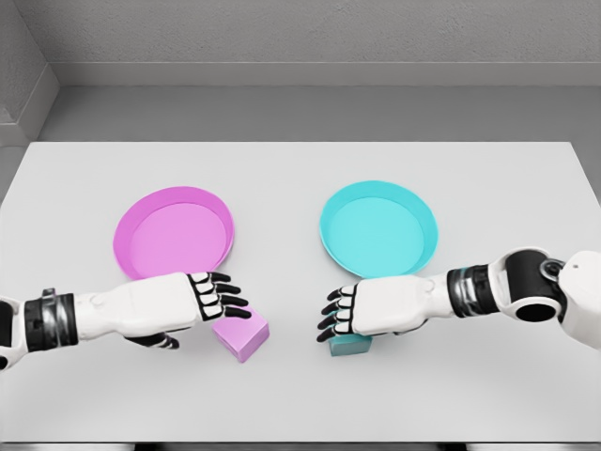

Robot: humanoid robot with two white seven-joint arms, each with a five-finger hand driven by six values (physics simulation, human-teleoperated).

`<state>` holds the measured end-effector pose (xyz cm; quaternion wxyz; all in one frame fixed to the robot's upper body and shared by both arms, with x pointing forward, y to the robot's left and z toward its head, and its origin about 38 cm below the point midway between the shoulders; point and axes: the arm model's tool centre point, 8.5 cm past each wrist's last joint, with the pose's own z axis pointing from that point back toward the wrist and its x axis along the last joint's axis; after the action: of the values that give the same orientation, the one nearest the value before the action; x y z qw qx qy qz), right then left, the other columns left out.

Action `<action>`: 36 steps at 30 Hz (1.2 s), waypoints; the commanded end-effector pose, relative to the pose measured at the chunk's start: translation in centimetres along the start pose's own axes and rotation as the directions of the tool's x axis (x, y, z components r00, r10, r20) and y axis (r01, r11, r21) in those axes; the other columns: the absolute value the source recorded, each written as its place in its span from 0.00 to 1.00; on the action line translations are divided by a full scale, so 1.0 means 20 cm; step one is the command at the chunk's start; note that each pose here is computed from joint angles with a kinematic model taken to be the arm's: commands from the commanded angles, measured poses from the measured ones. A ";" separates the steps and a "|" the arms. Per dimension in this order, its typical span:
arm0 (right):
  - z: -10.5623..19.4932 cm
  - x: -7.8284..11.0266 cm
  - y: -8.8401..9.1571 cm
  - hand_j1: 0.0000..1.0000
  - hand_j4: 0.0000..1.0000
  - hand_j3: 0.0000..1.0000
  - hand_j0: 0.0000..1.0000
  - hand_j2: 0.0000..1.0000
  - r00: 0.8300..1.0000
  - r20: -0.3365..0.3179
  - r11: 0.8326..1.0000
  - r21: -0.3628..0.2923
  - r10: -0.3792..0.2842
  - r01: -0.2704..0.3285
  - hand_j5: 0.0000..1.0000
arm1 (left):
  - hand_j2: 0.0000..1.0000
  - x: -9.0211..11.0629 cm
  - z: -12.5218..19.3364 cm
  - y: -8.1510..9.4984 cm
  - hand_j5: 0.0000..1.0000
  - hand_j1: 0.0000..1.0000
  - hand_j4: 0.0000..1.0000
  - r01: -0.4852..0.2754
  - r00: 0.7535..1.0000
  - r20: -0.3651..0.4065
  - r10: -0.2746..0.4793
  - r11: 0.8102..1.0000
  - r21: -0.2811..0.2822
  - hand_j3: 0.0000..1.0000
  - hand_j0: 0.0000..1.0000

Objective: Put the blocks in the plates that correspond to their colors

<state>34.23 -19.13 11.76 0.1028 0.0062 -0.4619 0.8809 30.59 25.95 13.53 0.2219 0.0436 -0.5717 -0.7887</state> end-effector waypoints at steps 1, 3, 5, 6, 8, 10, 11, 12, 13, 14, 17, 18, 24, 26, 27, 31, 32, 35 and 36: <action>-0.01 -0.01 0.01 1.00 1.00 1.00 1.00 1.00 1.000 -0.001 1.000 -0.001 -0.007 0.007 1.00 | 1.00 0.03 -0.02 -0.08 1.00 1.00 1.00 -0.036 0.999 0.021 0.036 0.999 -0.035 1.00 1.00; -0.02 0.00 0.01 1.00 1.00 1.00 1.00 1.00 1.000 0.001 1.000 0.004 -0.002 0.002 1.00 | 1.00 0.03 -0.04 -0.09 1.00 1.00 1.00 -0.037 0.999 0.030 0.039 0.998 -0.050 1.00 1.00; -0.06 0.01 0.00 1.00 1.00 1.00 1.00 1.00 1.000 0.017 1.000 -0.003 -0.001 0.001 1.00 | 1.00 0.02 -0.06 -0.12 1.00 1.00 1.00 -0.045 0.998 0.037 0.048 0.996 -0.073 1.00 1.00; -0.07 0.02 0.00 1.00 1.00 1.00 1.00 1.00 1.000 0.021 1.000 -0.001 0.000 0.000 1.00 | 1.00 0.02 -0.07 -0.12 1.00 1.00 1.00 -0.043 0.998 0.044 0.046 0.996 -0.077 1.00 1.00; -0.07 0.02 0.00 1.00 1.00 1.00 1.00 1.00 1.000 0.022 1.000 0.000 -0.001 0.001 1.00 | 1.00 0.02 -0.07 -0.12 1.00 1.00 1.00 -0.038 0.998 0.044 0.042 0.996 -0.077 1.00 1.00; -0.08 0.02 0.00 1.00 1.00 1.00 1.00 1.00 1.000 0.024 1.000 -0.002 0.000 0.000 1.00 | 1.00 0.01 -0.07 -0.11 1.00 1.00 1.00 -0.031 0.998 0.044 0.035 0.997 -0.076 1.00 1.00; -0.08 0.02 0.00 1.00 1.00 1.00 1.00 1.00 1.000 0.027 1.000 0.012 0.001 -0.001 1.00 | 1.00 0.01 -0.07 -0.10 1.00 1.00 1.00 -0.027 0.999 0.043 0.031 0.997 -0.075 1.00 1.00; -0.09 0.02 0.01 1.00 1.00 1.00 1.00 1.00 1.000 0.030 1.000 0.031 0.000 -0.001 1.00 | 1.00 0.00 -0.07 -0.08 1.00 1.00 1.00 -0.020 0.999 0.043 0.023 0.997 -0.068 1.00 1.00; -0.09 0.02 0.01 1.00 1.00 1.00 1.00 1.00 1.000 0.030 1.000 0.030 0.000 -0.001 1.00 | 1.00 0.00 -0.08 -0.07 1.00 1.00 1.00 -0.018 0.999 0.044 0.021 0.998 -0.065 1.00 1.00; -0.09 0.02 0.03 1.00 1.00 1.00 1.00 1.00 1.000 0.028 0.999 0.035 -0.008 0.007 1.00 | 1.00 0.00 -0.09 -0.06 1.00 1.00 1.00 -0.013 0.999 0.045 0.016 0.998 -0.059 1.00 1.00; -0.09 -0.01 0.05 1.00 1.00 1.00 1.00 1.00 1.000 0.011 0.999 0.045 -0.021 0.021 1.00 | 1.00 -0.02 -0.10 -0.03 1.00 1.00 1.00 -0.005 0.999 0.045 0.007 0.999 -0.049 1.00 1.00; -0.08 -0.02 0.06 1.00 1.00 1.00 1.00 1.00 1.000 0.005 0.998 0.049 -0.026 0.026 1.00 | 1.00 -0.02 -0.11 -0.04 1.00 1.00 1.00 -0.007 0.999 0.045 0.010 0.999 -0.049 1.00 1.00; -0.12 -0.02 0.04 1.00 1.00 1.00 1.00 1.00 1.000 0.014 0.999 0.045 -0.015 0.015 1.00 | 1.00 -0.04 -0.15 -0.07 1.00 1.00 1.00 -0.026 0.998 0.052 0.030 0.997 -0.068 1.00 1.00; -0.13 -0.01 0.04 1.00 1.00 1.00 1.00 1.00 1.000 0.016 0.999 0.042 -0.014 0.013 1.00 | 1.00 -0.03 -0.16 -0.08 1.00 1.00 1.00 -0.031 0.998 0.059 0.036 0.997 -0.073 1.00 1.00; -0.13 -0.01 0.04 1.00 1.00 1.00 1.00 1.00 1.000 0.017 0.999 0.044 -0.014 0.013 1.00 | 1.00 -0.03 -0.16 -0.08 1.00 1.00 1.00 -0.034 0.997 0.060 0.038 0.997 -0.072 1.00 1.00; -0.13 -0.01 0.05 0.93 0.93 0.93 0.93 0.93 1.000 0.014 0.998 0.066 -0.007 0.006 0.93 | 1.00 -0.04 -0.15 -0.09 1.00 1.00 1.00 -0.044 0.997 0.056 0.048 0.996 -0.074 1.00 1.00; -0.13 -0.01 0.05 0.90 0.90 0.90 0.90 0.90 1.000 0.015 0.997 0.071 -0.007 0.006 0.90 | 1.00 -0.05 -0.15 -0.10 1.00 1.00 1.00 -0.047 0.997 0.050 0.051 0.996 -0.077 1.00 1.00; -0.13 -0.02 0.05 0.83 0.83 0.83 0.83 0.83 1.000 0.012 0.997 0.072 -0.006 0.005 0.83 | 1.00 -0.05 -0.15 -0.10 1.00 1.00 1.00 -0.055 0.997 0.046 0.059 0.996 -0.073 1.00 1.00; -0.13 -0.02 0.05 0.79 0.79 0.79 0.79 0.79 1.000 0.011 0.997 0.071 -0.007 0.006 0.79 | 1.00 -0.06 -0.15 -0.10 1.00 1.00 1.00 -0.054 0.997 0.044 0.057 0.996 -0.072 1.00 1.00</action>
<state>34.55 -17.56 9.52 0.1054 0.0184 -0.4376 0.8928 32.04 24.16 10.66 0.2262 0.0037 -0.5485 -0.8049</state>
